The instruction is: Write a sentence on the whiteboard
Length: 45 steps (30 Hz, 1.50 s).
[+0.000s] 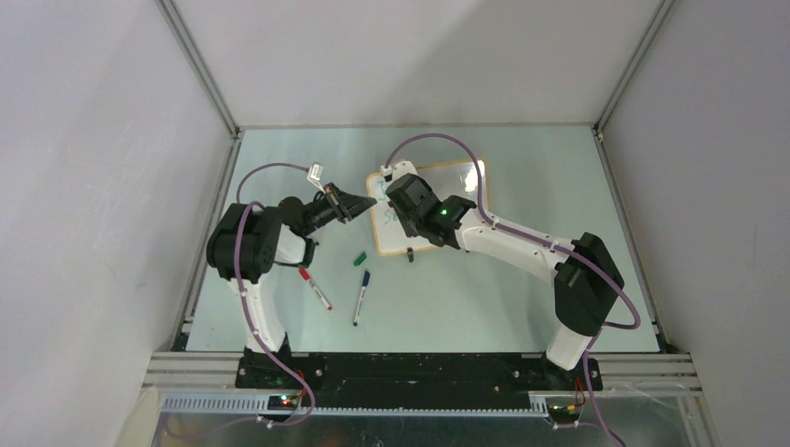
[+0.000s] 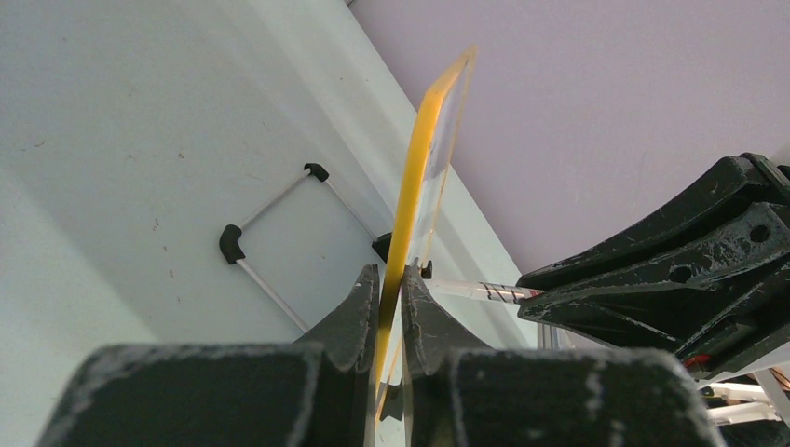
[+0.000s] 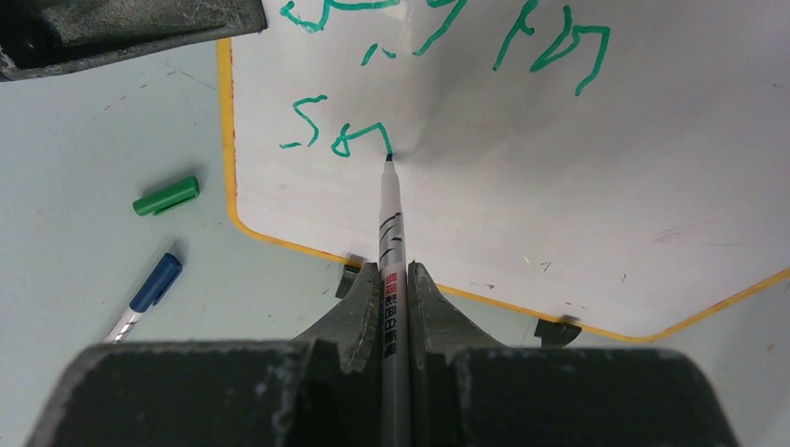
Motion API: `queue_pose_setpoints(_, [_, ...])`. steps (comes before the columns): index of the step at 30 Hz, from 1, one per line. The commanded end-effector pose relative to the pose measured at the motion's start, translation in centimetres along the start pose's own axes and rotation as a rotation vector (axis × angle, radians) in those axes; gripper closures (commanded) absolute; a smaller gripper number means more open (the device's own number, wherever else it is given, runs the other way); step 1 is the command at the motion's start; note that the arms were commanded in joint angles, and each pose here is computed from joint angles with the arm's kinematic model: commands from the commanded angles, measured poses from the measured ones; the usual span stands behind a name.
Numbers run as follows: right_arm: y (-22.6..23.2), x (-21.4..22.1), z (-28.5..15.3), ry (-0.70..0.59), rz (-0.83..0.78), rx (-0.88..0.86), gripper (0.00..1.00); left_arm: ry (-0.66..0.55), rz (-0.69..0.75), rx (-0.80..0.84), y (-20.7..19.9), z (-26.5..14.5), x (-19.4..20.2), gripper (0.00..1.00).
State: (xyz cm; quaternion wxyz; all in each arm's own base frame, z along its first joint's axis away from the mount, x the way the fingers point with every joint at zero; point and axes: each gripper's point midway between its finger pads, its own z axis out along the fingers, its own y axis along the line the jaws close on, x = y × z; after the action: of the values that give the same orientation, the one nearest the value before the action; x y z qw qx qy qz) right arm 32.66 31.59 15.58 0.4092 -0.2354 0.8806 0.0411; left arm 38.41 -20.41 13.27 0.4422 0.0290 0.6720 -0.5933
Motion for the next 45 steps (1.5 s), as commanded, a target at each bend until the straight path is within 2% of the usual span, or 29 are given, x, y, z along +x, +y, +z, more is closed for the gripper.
queue_pose_setpoints(1, [-0.6,-0.4,-0.4,-0.017,0.016,0.013,1.0,-0.009,0.054,0.061,-1.5,0.4,-0.9,1.0])
queue_pose_setpoints(24, [-0.8,-3.8,-0.6,-0.069,0.025,0.009,1.0,-0.01,0.054,0.061,-1.5,0.4,-0.9,1.0])
queue_pose_setpoints(45, [-2.8,-2.3,-0.9,-0.038,0.04,0.062,1.0,-0.01,0.053,0.06,-1.5,0.4,-0.9,1.0])
